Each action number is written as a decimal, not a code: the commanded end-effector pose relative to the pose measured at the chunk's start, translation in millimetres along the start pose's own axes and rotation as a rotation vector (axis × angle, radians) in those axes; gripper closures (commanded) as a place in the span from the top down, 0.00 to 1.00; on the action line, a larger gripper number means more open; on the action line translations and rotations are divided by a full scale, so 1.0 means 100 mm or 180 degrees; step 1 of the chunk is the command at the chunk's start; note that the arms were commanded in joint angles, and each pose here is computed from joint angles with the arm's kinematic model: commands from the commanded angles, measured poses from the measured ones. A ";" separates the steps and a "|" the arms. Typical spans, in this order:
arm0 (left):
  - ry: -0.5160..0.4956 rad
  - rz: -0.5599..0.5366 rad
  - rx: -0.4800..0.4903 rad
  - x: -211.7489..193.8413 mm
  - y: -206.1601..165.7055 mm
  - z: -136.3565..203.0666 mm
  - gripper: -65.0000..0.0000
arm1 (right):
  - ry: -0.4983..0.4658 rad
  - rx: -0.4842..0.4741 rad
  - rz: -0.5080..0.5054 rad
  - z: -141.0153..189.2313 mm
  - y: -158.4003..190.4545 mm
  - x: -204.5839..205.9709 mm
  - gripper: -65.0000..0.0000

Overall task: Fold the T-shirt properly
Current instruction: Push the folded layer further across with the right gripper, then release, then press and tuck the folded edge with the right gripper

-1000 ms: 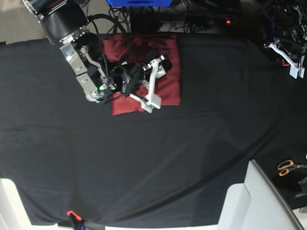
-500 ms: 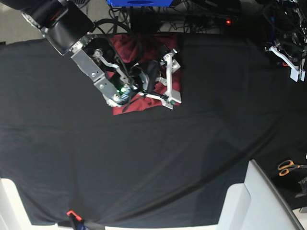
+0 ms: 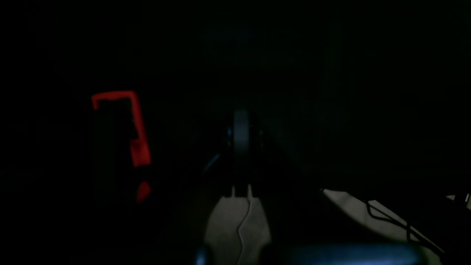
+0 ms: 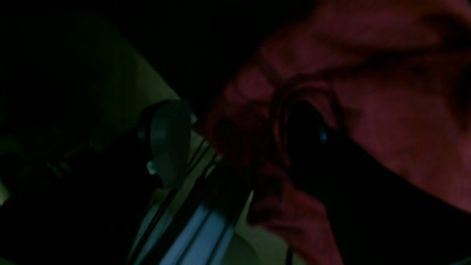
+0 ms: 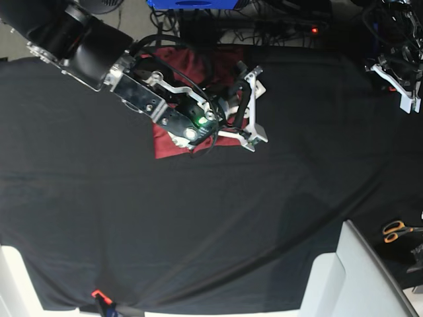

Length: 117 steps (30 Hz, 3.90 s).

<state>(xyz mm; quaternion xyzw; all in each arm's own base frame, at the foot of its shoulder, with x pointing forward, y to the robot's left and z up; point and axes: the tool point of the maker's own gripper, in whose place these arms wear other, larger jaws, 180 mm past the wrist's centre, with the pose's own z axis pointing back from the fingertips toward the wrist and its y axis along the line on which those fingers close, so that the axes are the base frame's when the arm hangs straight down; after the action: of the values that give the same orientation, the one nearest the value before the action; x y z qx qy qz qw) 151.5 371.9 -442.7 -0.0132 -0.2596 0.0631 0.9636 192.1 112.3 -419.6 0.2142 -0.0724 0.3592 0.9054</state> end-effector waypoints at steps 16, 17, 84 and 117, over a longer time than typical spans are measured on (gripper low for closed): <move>-0.0110 -0.0062 0.0035 0.13 0.07 0.06 0.00 | -0.1109 -0.0798 -0.0872 1.03 -1.40 -0.07 0.00; -0.0110 -0.0062 0.0035 0.13 0.07 0.06 0.00 | -0.1061 -0.0789 -0.0879 0.98 -1.42 -0.14 0.02; -0.0025 -0.0171 -0.0067 0.09 -0.06 -0.01 0.00 | -0.0715 -0.0610 -0.1088 0.37 -1.14 -0.09 0.01; -0.0027 -0.0189 -0.0088 0.11 -0.08 -0.02 0.00 | -0.0560 -0.0411 -0.1179 0.19 -0.78 -0.63 0.00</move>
<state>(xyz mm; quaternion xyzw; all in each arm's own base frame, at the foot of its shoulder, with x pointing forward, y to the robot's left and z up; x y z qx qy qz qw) 155.9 357.6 -449.0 -0.0261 -0.2489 0.0379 0.9674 192.7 7.0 -456.1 0.1842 -0.1184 0.1581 0.9628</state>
